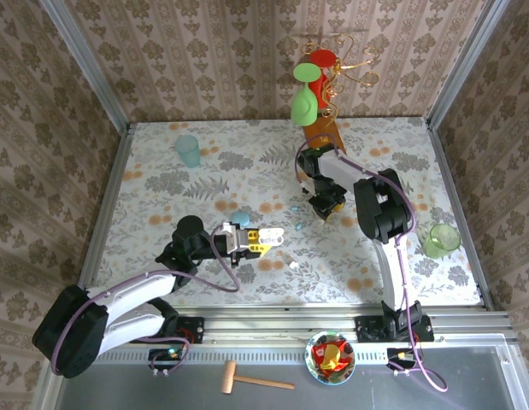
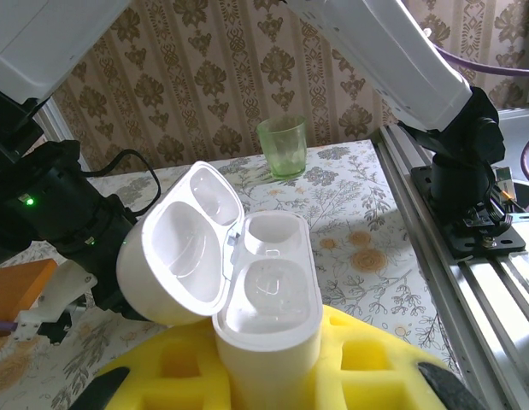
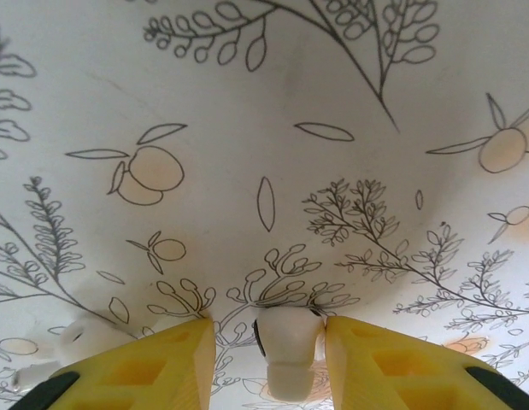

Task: Insert wireless bluetooth earbuds into charging case

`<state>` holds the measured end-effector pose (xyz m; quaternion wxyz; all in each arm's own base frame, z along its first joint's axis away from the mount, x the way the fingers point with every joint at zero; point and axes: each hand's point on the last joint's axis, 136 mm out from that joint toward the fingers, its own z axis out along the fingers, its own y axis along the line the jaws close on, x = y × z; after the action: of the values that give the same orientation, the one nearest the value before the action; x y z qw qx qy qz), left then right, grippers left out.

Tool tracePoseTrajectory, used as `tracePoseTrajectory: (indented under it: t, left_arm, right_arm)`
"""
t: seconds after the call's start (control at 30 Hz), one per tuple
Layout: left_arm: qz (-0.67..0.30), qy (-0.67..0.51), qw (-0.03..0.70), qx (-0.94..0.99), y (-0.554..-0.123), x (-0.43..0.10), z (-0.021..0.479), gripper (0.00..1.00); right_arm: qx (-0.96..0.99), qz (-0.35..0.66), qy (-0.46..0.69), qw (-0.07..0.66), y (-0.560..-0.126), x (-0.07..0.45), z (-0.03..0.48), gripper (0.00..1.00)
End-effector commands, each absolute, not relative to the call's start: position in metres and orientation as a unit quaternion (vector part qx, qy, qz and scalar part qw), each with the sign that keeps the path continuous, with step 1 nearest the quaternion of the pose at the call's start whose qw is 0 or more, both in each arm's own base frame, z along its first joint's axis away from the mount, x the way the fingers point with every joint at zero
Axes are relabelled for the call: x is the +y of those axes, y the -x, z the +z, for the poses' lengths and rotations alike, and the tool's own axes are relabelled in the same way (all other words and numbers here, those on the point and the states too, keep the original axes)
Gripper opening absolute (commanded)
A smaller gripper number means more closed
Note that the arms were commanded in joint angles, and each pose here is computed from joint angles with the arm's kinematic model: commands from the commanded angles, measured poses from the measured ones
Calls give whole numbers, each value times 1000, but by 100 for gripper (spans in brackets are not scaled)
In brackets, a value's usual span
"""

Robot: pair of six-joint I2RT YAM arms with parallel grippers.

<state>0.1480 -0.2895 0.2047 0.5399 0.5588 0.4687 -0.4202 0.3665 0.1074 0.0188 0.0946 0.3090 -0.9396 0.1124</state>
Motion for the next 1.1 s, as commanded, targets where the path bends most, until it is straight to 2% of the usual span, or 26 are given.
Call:
tracePoseTrajectory:
  t: [0.0, 0.57, 0.73, 1.07]
  left_arm:
    - [-420, -563, 549, 452, -142, -289, 210, 0]
    - [-421, -559, 551, 455, -142, -287, 210, 0]
    - [-417, -559, 550, 459, -143, -287, 206, 0]
    - [-384, -540, 565, 491, -166, -291, 199, 0]
  right_arm:
    - [-934, 128, -316, 110, -368, 99, 18, 38]
    - [-946, 131, -281, 99, -376, 97, 10, 24]
    - [-955, 94, -277, 46, -375, 109, 34, 24]
    - [-952, -40, -279, -117, -358, 155, 115, 24]
